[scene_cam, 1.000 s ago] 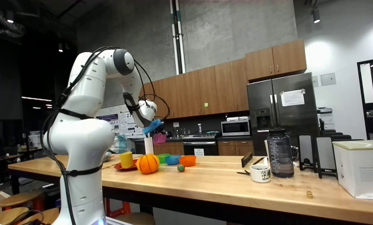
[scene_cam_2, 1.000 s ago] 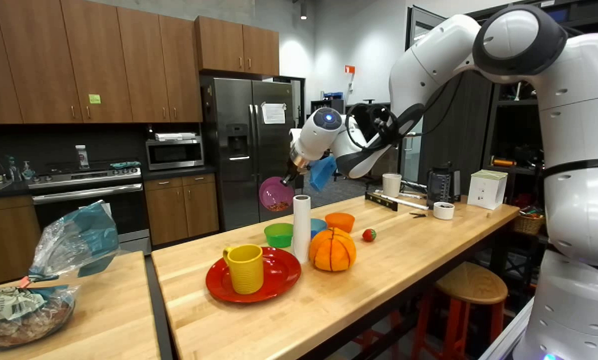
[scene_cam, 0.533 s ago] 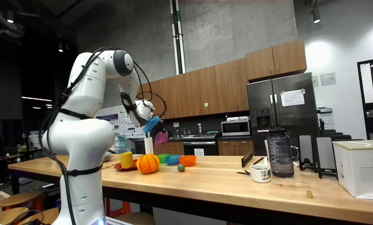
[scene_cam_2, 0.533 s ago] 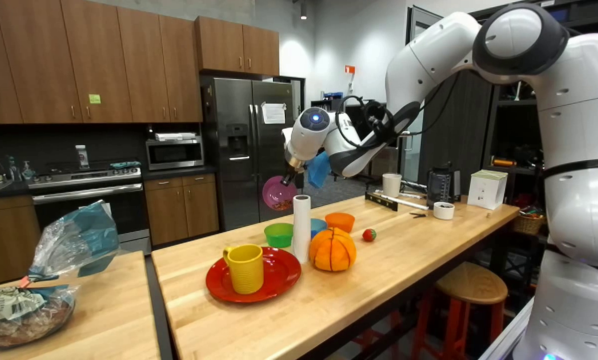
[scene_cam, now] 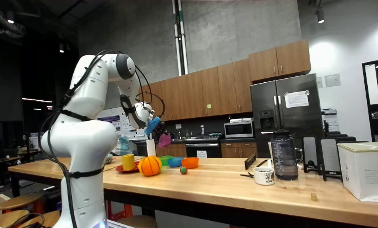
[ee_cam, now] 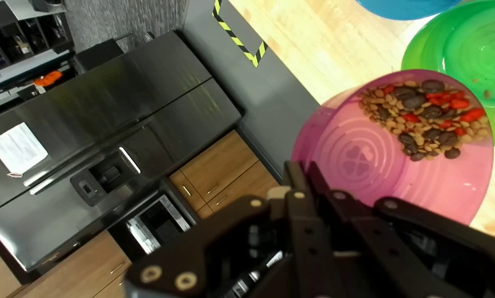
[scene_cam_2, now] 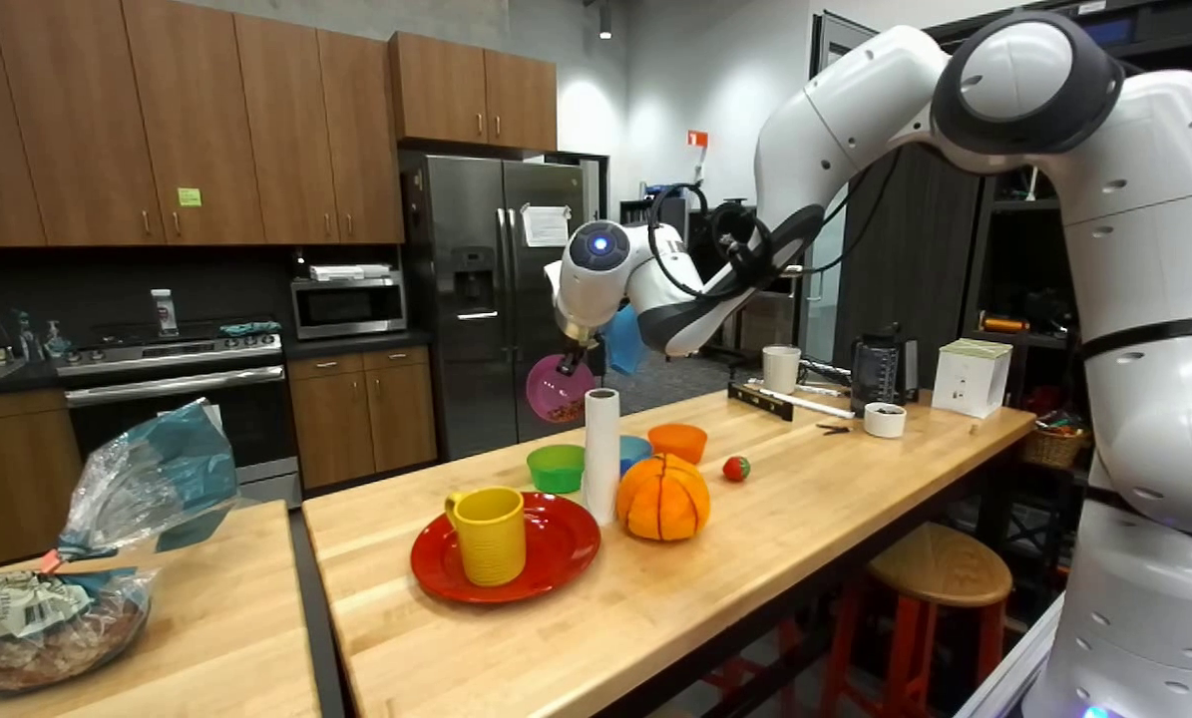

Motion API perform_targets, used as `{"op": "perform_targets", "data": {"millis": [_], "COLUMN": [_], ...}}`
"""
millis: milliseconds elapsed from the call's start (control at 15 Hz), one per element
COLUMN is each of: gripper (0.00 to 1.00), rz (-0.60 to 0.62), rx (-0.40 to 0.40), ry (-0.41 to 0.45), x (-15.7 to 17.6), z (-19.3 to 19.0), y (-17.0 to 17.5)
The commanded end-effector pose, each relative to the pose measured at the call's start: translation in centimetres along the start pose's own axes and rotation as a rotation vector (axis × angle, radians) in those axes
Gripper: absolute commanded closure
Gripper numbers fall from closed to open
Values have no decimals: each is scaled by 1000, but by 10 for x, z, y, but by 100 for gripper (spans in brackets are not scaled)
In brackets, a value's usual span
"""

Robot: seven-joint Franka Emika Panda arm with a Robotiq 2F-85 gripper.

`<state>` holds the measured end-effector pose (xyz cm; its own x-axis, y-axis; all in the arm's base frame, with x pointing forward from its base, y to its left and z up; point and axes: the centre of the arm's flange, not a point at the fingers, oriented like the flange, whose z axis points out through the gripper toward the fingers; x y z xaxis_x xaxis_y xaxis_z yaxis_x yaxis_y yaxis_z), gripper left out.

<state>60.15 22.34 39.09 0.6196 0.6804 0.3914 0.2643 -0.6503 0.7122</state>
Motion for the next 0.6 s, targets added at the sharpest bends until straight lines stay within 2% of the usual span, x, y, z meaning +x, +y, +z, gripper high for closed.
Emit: {"op": "perform_targets", "data": {"millis": [0,533], "gripper": [99,99], "rz": [-42,-99], "rx": [-41,-86], "ry": [-26,-55], "x": [9,8], "z": [4,7], "y": [-7,-20]}}
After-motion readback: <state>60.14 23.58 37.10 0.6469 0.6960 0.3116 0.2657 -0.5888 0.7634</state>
